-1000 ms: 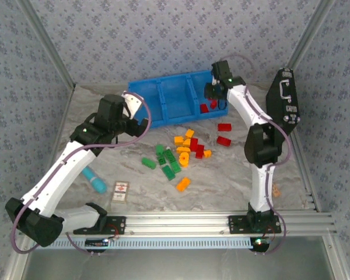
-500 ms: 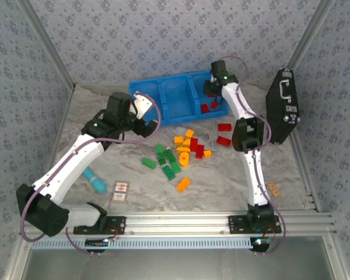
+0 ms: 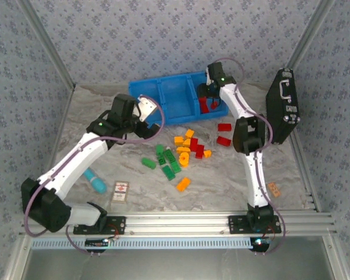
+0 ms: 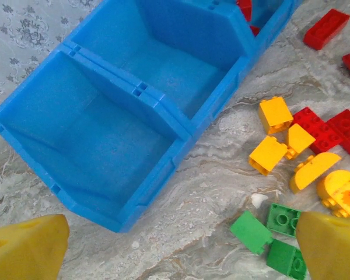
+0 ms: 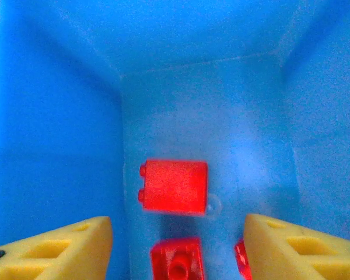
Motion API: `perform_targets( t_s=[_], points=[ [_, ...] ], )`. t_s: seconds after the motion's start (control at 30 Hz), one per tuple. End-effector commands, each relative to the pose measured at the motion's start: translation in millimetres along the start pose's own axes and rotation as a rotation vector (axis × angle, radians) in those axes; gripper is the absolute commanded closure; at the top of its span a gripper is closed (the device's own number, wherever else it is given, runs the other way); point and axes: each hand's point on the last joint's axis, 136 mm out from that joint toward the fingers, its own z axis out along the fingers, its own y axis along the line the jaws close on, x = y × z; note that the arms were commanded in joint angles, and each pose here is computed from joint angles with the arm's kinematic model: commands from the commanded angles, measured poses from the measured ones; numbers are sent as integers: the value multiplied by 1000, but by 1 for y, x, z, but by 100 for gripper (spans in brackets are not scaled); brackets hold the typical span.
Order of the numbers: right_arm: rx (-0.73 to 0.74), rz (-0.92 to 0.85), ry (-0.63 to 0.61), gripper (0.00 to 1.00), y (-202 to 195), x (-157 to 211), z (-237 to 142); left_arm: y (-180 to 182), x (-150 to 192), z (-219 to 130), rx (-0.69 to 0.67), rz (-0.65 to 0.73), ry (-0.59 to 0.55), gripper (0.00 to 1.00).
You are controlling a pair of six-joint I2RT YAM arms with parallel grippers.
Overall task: Sort the legos into containers by color
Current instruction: Place the lego in the container, then pick up the lego from the middle-right of the table.
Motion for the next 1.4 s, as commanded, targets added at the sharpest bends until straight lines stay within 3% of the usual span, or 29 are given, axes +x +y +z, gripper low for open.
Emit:
perform_targets(
  t_s=[0.0, 0.1, 0.47, 0.8, 1.07, 1.37],
  points=[
    [-26, -65, -117, 34, 16, -30, -70, -8, -22, -29, 21, -8, -129, 0],
    [-15, -79, -100, 31, 14, -18, -89, -14, -27, -44, 36, -22, -179, 0],
    [108, -7, -14, 0, -23, 58, -134, -23, -22, -74, 45, -57, -247, 0],
    [148, 117, 134, 0, -56, 124, -108, -25, -17, -66, 49, -51, -236, 0],
    [143, 154, 193, 0, -72, 133, -56, -24, -11, -56, 36, -22, -203, 0],
    [184, 149, 253, 0, -87, 147, -27, -23, 1, -30, 34, -10, -125, 0]
  ],
)
